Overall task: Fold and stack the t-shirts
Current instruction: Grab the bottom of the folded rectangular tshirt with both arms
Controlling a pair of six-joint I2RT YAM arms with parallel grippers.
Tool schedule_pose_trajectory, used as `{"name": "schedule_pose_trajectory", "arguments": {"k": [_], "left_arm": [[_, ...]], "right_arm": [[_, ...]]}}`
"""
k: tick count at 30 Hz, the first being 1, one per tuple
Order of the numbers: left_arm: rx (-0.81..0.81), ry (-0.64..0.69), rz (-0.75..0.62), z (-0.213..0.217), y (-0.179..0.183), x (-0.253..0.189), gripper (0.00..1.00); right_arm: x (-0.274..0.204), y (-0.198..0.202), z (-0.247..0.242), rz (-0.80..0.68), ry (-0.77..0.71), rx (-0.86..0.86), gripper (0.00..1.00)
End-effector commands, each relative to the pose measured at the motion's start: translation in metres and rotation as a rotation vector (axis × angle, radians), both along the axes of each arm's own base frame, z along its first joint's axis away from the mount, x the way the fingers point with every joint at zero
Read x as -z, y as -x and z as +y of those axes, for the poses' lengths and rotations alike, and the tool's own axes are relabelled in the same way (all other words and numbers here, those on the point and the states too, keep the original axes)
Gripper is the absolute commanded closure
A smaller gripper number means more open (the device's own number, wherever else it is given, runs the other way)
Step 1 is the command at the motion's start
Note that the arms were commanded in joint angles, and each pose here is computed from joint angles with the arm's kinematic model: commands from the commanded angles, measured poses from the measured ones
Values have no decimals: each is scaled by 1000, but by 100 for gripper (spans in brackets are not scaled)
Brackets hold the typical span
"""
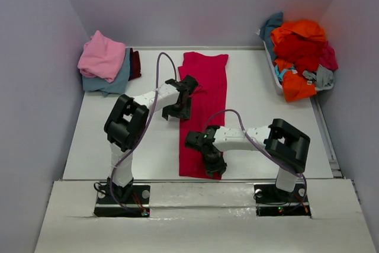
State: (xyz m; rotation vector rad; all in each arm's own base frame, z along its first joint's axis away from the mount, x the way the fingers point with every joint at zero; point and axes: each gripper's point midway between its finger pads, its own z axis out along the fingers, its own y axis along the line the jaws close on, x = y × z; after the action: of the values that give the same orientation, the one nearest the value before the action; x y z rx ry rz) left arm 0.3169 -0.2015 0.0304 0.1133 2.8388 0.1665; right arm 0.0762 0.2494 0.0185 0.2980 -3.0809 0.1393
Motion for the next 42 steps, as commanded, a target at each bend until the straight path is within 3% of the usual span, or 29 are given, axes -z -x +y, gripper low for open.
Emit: {"name": "schedule_pose_trajectory", "arguments": {"k": [1, 5, 8, 16, 42], "left_arm": [[-3, 25, -54, 3, -3, -22, 23], [-2, 21, -53, 4, -2, -22, 23], [-11, 20, -52, 7, -4, -21, 23], [-8, 18, -50, 7, -4, -21, 23], [4, 2, -40, 8, -5, -15, 23]], "right_arm": [[-3, -2, 3, -33, 29, -2, 60], [-3, -3, 6, -40, 20, 1, 65], [-3, -3, 7, -38, 18, 3, 80], [-6, -2, 1, -44, 28, 11, 92], [-27, 19, -39, -68, 49, 168, 93]]}}
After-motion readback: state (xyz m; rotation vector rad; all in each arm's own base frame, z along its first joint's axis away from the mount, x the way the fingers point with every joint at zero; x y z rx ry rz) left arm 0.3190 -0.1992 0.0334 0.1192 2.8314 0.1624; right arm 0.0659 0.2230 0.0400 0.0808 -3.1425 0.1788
